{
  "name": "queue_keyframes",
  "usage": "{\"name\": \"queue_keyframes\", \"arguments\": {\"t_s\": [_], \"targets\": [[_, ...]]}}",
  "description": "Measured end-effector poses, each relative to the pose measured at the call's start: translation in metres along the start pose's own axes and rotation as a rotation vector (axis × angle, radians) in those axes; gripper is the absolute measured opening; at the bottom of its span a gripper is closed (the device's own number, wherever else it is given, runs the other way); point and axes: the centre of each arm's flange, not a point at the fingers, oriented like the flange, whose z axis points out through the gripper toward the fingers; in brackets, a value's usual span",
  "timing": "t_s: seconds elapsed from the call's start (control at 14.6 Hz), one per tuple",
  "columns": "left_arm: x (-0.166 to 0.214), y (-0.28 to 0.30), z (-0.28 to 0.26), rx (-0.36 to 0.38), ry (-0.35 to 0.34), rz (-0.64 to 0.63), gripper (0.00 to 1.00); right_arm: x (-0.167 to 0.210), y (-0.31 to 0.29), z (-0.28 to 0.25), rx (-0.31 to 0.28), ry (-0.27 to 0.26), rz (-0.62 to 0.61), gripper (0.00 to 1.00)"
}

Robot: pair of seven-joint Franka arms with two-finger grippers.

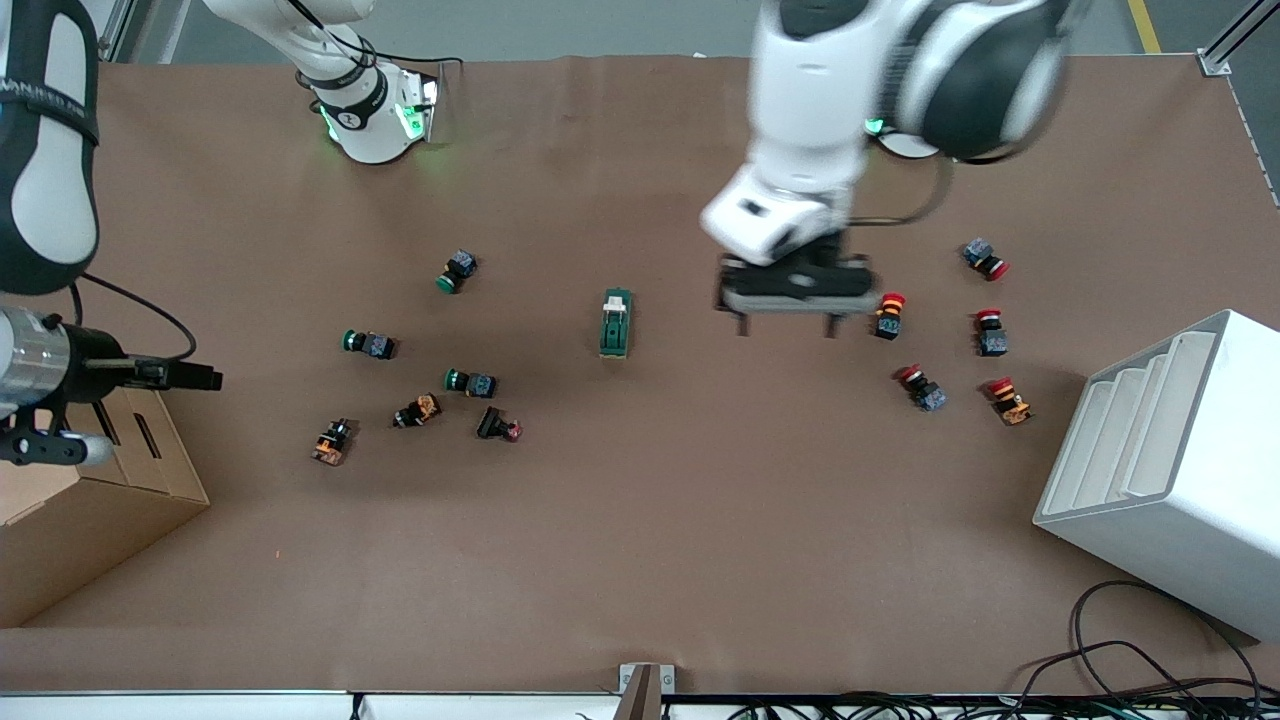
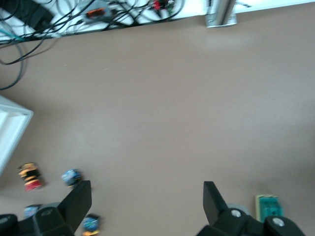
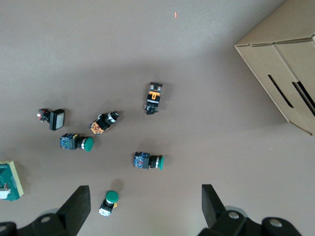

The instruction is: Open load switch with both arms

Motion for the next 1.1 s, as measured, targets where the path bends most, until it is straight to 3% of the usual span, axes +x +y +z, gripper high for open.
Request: {"name": "queue_keyframes", "arguments": {"t_s": [0.34, 0.55, 0.82, 1.1], "targets": [[0.029, -0.134, -0.011, -0.031, -0.147, -0.055, 1.0, -0.032, 0.007, -0.023, -0.027, 0.021, 0.006, 1.0], [0.017, -0.177, -0.035, -0.034, -0.195, -0.061, 1.0, -0.064, 0.009, -0.033, -0.021, 0.066, 0.006, 1.0], [-0.011, -0.252, -0.06, -0.06, -0.264, -0.042, 1.0, -0.112, 0.008, -0.049, -0.015, 0.084, -0.002, 1.0], [-0.04, -0.287, -0.069, -0.089, -0.277, -0.029, 1.0, -0.146, 0.011, -0.057, -0.011, 0.099, -0.003, 1.0]]}}
